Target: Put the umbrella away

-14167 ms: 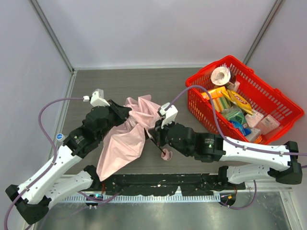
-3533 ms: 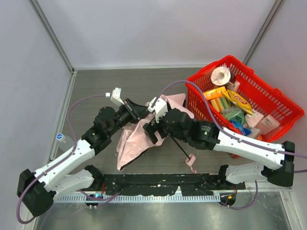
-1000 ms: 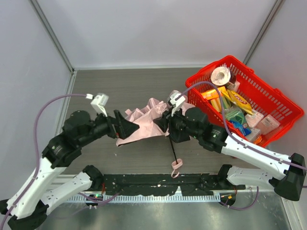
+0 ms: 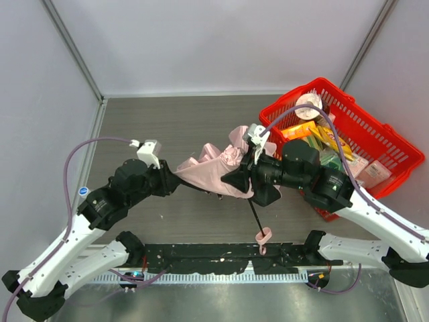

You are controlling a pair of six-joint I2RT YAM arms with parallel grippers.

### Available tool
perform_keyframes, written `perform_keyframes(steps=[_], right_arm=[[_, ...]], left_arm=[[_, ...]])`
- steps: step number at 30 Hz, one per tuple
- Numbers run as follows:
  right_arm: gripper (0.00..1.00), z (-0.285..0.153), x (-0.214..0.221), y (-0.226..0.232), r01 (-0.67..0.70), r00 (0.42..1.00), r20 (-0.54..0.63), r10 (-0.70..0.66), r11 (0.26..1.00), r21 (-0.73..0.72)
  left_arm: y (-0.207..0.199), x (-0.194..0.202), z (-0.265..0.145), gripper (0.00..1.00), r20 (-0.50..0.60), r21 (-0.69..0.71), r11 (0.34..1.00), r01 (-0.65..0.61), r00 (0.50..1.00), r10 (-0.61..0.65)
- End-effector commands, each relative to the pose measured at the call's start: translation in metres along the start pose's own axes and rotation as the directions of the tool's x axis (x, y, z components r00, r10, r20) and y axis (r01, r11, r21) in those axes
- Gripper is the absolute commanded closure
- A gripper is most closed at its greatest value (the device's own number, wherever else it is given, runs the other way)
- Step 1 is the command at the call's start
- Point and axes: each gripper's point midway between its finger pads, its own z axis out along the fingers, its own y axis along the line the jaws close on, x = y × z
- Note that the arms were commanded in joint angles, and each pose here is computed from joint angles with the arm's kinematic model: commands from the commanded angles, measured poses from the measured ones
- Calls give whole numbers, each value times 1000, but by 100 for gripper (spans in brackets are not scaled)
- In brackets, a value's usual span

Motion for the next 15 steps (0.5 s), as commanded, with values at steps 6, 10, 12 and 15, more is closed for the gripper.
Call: perform_keyframes(steps=[6,10,12,15], right_arm=[[99,33,-117,-32,47,974,205,-92,976,213],[100,84,-127,-79,191,967,79,-241,895,402],[99,98,-134,-110,280,946,-8,-324,803,526],[100,102,-159,-147,382,901,-125,-416,622,683]], left_arm=[[59,-62,-74,29,368,-269,953,142,929,-34],[63,-76,-115,22,527,-190,961,199,847,-71],[64,-80,-132,21,576,-155,967,202,814,-78],[62,-82,-144,17,604,-115,973,200,792,-91]])
